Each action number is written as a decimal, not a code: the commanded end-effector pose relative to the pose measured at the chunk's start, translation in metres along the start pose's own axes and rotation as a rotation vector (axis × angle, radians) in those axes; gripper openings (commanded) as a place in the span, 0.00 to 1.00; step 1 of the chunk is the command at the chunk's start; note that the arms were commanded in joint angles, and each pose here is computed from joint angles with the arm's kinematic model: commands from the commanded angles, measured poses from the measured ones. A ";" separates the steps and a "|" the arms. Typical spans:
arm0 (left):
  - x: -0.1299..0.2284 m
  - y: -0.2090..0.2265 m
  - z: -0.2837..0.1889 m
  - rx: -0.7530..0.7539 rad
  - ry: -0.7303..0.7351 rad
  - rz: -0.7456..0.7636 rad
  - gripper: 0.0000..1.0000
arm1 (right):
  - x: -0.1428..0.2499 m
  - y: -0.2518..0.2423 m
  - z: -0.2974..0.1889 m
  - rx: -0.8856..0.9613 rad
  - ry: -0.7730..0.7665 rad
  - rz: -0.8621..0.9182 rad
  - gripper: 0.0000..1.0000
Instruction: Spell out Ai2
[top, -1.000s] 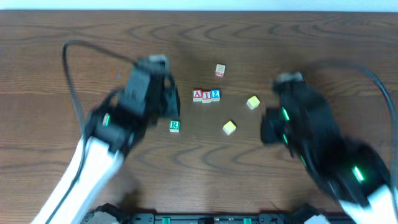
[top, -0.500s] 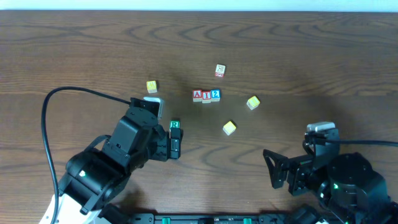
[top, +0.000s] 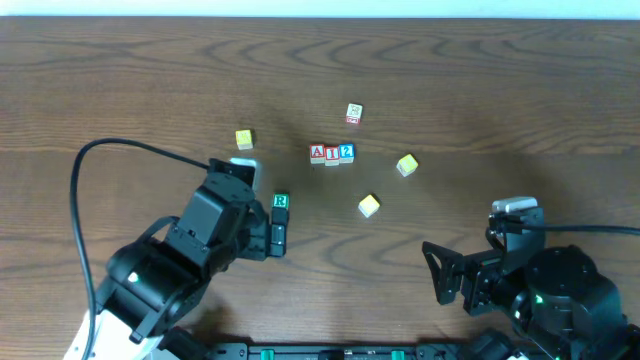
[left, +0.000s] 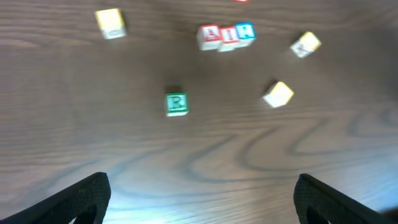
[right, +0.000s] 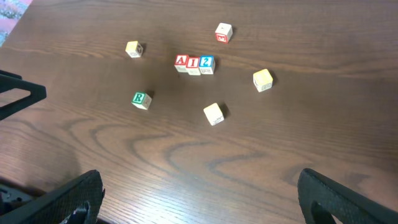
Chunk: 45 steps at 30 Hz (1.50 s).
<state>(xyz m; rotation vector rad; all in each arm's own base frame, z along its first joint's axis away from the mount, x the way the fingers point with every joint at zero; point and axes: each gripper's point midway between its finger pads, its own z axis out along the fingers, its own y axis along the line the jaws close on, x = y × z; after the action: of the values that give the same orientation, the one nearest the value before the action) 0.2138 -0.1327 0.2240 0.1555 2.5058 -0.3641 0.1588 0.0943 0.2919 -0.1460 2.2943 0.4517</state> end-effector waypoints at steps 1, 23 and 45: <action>-0.010 0.026 -0.017 -0.068 -0.084 -0.012 0.95 | 0.004 0.002 0.002 -0.007 0.013 0.006 0.99; 0.055 0.128 0.048 -0.127 -0.487 -0.045 0.95 | 0.004 0.002 0.002 -0.007 0.013 0.006 0.99; 0.059 0.134 0.056 -0.139 -0.602 -0.033 0.95 | 0.004 0.002 0.002 -0.007 0.013 0.006 0.99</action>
<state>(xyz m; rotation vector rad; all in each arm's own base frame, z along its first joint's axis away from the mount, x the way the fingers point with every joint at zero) 0.2213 -0.0210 0.1230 -0.0338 1.9231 -0.2091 0.1581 0.0955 0.2891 -0.1512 2.3036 0.4560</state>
